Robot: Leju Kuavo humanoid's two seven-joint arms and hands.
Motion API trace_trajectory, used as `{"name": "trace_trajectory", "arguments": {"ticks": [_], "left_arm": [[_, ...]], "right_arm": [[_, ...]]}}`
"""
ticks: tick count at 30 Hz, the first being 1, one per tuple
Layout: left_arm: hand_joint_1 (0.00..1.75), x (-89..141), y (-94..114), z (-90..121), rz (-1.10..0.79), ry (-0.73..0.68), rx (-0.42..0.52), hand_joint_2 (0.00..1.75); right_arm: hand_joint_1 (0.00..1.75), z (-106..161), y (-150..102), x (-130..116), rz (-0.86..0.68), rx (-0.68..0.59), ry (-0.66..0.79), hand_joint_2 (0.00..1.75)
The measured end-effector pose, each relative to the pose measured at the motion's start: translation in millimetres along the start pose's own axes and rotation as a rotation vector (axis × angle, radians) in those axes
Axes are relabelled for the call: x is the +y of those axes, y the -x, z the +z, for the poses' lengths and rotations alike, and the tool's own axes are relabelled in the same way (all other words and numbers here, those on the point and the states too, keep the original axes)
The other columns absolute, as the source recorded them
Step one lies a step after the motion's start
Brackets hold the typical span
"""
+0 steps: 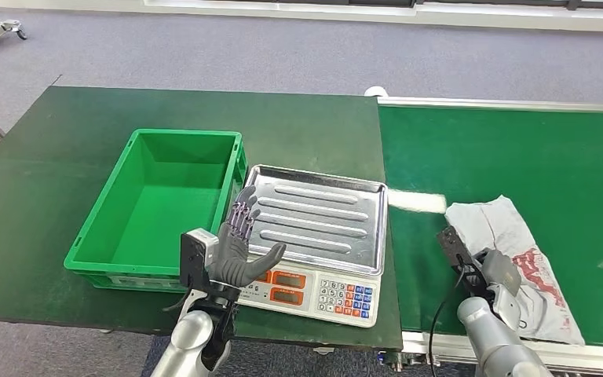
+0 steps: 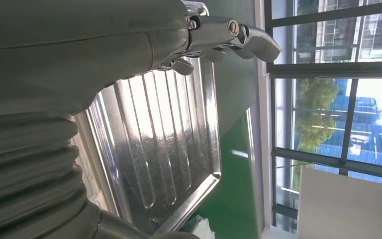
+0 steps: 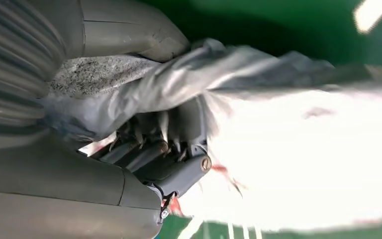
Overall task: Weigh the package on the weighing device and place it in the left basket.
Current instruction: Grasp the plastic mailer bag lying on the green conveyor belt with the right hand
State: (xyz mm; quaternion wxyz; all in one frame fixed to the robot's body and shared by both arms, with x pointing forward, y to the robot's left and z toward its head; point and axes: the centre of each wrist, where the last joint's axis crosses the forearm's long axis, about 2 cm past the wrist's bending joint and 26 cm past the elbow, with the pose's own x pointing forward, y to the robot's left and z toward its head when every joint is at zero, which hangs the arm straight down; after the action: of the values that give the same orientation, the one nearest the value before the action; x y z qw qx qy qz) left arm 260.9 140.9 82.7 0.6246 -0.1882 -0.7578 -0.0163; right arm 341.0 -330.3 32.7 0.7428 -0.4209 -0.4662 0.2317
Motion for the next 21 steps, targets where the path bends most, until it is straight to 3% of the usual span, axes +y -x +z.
{"name": "trace_trajectory", "arguments": {"ticks": [9, 15, 21], "left_arm": [[0.0, 2, 3, 5, -0.012, -0.024, -0.015, 1.75], [0.0, 4, 3, 7, -0.014, -0.041, -0.024, 1.75], [0.0, 7, 3, 8, -0.015, -0.06, -0.032, 1.75]], "right_arm": [[1.75, -7, -32, -29, -0.178, -0.21, 0.217, 1.75], [1.75, -4, -67, -58, -0.216, -0.345, 0.332, 1.75], [1.75, 2, -93, -70, -0.232, -0.461, 0.389, 1.75]]}}
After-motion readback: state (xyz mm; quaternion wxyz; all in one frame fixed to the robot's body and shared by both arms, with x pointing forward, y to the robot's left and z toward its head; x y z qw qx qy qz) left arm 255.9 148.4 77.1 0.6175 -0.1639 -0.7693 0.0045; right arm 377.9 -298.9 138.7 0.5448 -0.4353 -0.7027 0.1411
